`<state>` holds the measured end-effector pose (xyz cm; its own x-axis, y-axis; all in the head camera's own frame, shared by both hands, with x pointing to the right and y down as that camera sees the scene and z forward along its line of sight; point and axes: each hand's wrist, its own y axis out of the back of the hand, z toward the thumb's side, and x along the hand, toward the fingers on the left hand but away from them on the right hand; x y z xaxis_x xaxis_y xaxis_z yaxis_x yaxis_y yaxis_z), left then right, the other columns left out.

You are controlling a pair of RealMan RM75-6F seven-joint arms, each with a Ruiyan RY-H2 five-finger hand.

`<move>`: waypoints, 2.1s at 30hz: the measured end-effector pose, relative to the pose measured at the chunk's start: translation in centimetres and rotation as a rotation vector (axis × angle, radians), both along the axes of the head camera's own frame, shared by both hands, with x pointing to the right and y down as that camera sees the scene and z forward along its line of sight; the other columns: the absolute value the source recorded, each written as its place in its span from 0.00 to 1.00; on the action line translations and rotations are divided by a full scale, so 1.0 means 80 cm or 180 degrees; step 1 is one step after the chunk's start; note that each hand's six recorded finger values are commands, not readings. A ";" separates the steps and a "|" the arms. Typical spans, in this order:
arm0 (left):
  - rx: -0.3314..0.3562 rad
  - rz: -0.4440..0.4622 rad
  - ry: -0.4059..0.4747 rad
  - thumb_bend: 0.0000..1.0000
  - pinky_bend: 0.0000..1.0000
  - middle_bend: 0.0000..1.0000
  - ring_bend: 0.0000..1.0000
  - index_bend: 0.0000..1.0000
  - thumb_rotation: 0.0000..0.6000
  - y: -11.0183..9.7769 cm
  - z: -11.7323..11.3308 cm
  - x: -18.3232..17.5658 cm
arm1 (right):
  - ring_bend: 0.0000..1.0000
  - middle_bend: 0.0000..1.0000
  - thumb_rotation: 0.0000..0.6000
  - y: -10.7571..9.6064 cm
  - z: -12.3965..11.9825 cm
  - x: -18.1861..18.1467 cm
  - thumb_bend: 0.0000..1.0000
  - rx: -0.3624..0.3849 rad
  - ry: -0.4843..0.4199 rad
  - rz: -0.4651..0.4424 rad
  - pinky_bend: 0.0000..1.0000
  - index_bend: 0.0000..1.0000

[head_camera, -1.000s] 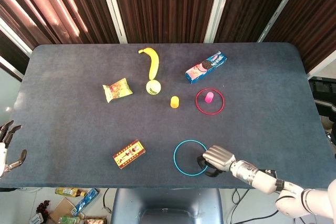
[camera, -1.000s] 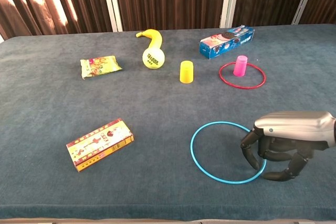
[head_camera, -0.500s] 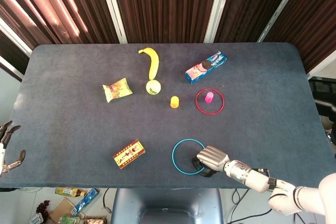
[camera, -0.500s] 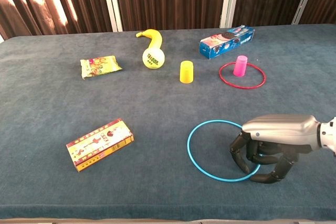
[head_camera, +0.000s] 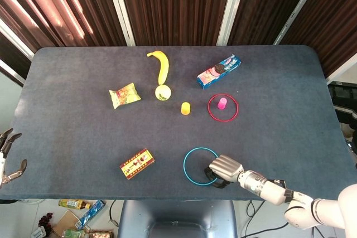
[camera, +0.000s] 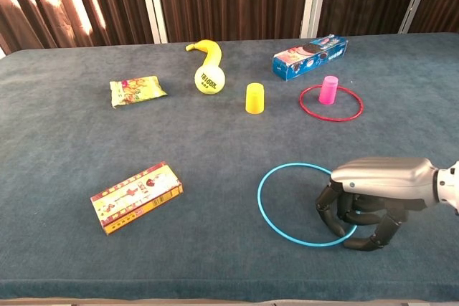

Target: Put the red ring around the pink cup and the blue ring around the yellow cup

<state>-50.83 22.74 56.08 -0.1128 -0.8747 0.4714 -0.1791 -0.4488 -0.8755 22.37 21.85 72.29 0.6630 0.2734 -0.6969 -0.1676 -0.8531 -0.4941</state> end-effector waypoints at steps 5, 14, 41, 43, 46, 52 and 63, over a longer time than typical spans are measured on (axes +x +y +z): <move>-0.0007 0.0007 -0.0002 0.38 0.25 0.05 0.05 0.17 1.00 0.000 0.000 0.001 | 1.00 1.00 1.00 -0.001 0.000 0.003 0.47 0.0022 0.0006 0.0022 1.00 0.79; -0.0023 0.0015 0.0003 0.38 0.25 0.05 0.05 0.17 1.00 0.001 0.001 0.002 | 1.00 1.00 1.00 -0.009 -0.004 0.007 0.51 0.0091 0.0003 0.0097 1.00 0.84; -0.0124 0.0198 0.0071 0.38 0.25 0.05 0.05 0.17 1.00 0.004 0.007 0.017 | 1.00 1.00 1.00 -0.192 0.013 -0.099 0.51 0.0503 -0.0116 0.0935 1.00 0.84; -0.0121 0.0201 0.0086 0.38 0.25 0.05 0.05 0.17 1.00 0.004 0.006 0.017 | 1.00 1.00 1.00 -0.197 0.020 -0.106 0.51 0.0486 -0.0091 0.0975 1.00 0.84; -0.0122 0.0220 0.0109 0.38 0.25 0.05 0.05 0.17 1.00 0.004 0.005 0.018 | 1.00 1.00 1.00 -0.201 0.029 -0.113 0.51 0.0473 -0.0051 0.1008 1.00 0.84; -0.0136 0.0263 0.0146 0.38 0.25 0.05 0.05 0.17 1.00 0.006 0.004 0.019 | 1.00 1.00 1.00 -0.210 0.048 -0.116 0.51 0.0459 0.0049 0.1105 1.00 0.84; -0.0133 0.0285 0.0160 0.38 0.25 0.05 0.05 0.17 1.00 0.007 0.004 0.019 | 1.00 1.00 1.00 -0.205 0.073 -0.115 0.51 0.0314 0.0152 0.1167 1.00 0.76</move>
